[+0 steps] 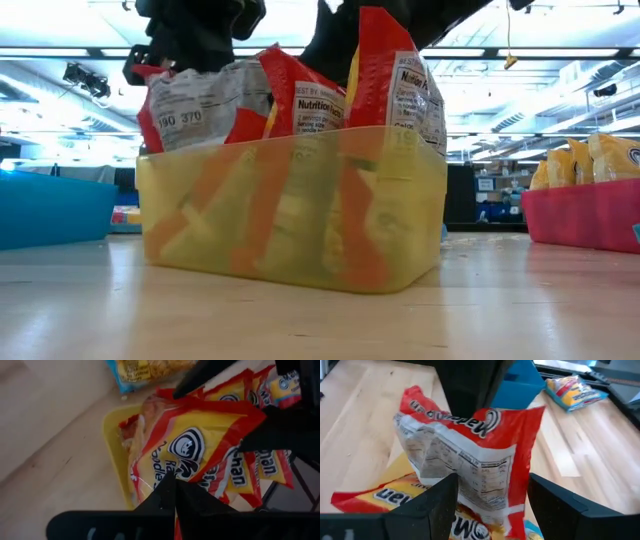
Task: Sort Maruchan noodles
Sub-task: Put the red noodle pack into the yellow bin
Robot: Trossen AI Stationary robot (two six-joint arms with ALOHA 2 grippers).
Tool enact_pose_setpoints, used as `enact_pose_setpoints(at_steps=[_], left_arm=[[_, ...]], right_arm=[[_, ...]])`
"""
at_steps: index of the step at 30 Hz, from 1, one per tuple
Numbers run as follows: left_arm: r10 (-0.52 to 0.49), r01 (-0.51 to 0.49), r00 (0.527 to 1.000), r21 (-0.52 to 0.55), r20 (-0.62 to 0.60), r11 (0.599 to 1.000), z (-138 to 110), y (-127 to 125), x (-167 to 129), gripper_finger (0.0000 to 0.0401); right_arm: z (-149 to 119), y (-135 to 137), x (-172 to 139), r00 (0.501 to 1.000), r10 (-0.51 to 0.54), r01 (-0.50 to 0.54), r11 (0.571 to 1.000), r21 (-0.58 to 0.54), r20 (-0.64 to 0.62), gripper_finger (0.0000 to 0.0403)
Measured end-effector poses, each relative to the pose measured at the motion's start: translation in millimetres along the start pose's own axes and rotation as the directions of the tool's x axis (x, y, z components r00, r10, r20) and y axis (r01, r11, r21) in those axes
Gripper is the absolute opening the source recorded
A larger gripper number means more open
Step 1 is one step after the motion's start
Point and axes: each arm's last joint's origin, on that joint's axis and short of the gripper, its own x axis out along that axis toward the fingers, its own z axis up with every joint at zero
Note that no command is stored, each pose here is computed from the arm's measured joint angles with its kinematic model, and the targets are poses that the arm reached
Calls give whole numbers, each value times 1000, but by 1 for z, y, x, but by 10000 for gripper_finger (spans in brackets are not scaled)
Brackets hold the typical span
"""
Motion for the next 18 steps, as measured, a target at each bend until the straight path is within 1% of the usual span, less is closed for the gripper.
enact_pose_setpoints(at_steps=[7, 12, 18], left_arm=[[-13, 13, 1000, 6, -2, 1000, 0, -1, 0, 5], [-11, 11, 1000, 3, -2, 1000, 1, 0, 0, 5], [118, -118, 992, -1, 35, 993, 7, 13, 1, 5]], right_arm=[[-14, -3, 24, 1000, 1, -1, 1000, 8, -21, 240], [-16, -8, 32, 1000, 9, -8, 999, 37, -21, 240], [-12, -11, 25, 1000, 8, -7, 1000, 18, -23, 240]])
